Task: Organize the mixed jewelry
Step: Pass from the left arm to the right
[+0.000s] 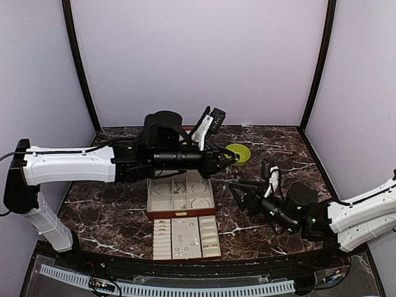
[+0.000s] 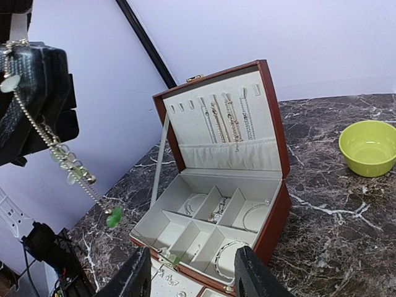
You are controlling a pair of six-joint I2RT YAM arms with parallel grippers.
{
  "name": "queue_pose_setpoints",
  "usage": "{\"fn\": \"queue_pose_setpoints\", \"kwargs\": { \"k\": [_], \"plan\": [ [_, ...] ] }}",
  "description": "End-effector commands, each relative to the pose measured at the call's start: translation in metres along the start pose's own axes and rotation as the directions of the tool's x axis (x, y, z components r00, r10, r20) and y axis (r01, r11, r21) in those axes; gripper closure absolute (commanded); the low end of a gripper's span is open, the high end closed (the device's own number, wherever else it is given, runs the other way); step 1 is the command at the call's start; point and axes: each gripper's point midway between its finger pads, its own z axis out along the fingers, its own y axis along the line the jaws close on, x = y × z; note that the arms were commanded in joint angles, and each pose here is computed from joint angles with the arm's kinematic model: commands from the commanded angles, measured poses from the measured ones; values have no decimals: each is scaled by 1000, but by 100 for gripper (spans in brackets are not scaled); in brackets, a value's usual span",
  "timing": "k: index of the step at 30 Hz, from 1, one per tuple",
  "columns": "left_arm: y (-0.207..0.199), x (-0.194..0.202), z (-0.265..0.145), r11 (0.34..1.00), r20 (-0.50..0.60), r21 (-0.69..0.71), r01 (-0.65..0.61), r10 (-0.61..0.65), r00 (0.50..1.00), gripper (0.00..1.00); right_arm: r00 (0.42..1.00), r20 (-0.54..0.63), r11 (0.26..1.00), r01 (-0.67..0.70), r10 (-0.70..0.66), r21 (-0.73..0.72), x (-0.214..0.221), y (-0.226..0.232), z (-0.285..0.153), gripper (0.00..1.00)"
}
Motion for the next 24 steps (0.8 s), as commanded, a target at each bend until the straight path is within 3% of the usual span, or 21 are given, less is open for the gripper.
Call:
{"fn": "queue_pose_setpoints", "kwargs": {
  "k": [1, 16, 24],
  "plan": [
    [-17, -32, -18, 999, 64, 42, -6, 4, 998, 100, 997, 71, 1000, -19, 19, -12, -22, 15, 9, 53],
    [-27, -45, -30, 998, 90, 65, -15, 9, 996, 100, 996, 80, 994, -44, 36, 102, -7, -11, 17, 61],
    [-31, -50, -35, 997, 97, 75, -17, 10, 995, 100, 993, 102, 995, -64, 57, 74, -10, -17, 30, 61]
  ]
}}
